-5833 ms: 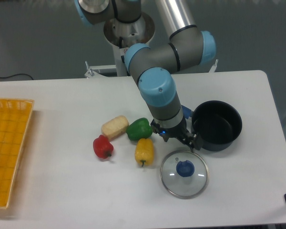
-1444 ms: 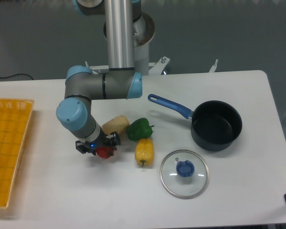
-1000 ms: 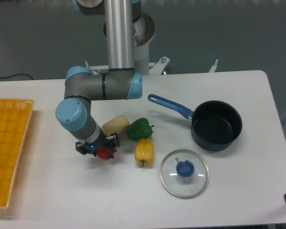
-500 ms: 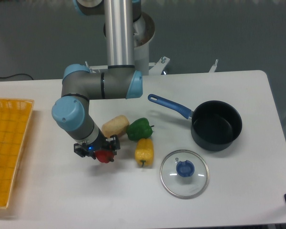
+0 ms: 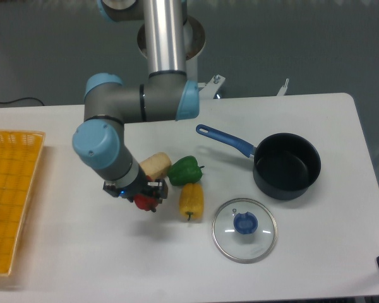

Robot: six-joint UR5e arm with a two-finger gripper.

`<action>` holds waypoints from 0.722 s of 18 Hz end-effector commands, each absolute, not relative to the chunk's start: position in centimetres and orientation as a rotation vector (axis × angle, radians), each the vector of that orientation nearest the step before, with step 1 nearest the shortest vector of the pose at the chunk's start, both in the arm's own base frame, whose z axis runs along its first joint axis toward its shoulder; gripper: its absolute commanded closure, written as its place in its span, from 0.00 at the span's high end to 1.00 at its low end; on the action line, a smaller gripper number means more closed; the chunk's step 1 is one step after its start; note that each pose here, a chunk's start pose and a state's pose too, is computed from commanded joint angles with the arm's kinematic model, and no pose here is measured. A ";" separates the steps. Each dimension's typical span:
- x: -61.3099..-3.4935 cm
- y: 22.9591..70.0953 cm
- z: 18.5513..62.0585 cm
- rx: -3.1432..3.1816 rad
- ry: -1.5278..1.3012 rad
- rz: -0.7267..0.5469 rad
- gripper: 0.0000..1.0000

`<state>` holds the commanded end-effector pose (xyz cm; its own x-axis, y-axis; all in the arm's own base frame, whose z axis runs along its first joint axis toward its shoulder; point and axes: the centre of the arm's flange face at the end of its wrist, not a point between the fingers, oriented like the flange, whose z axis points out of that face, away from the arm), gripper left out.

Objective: Pick up the red pepper
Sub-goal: 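Lift the red pepper up off the table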

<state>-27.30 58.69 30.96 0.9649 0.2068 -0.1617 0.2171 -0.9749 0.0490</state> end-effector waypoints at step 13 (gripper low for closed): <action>-34.8 52.9 34.3 3.071 -0.099 -0.161 0.55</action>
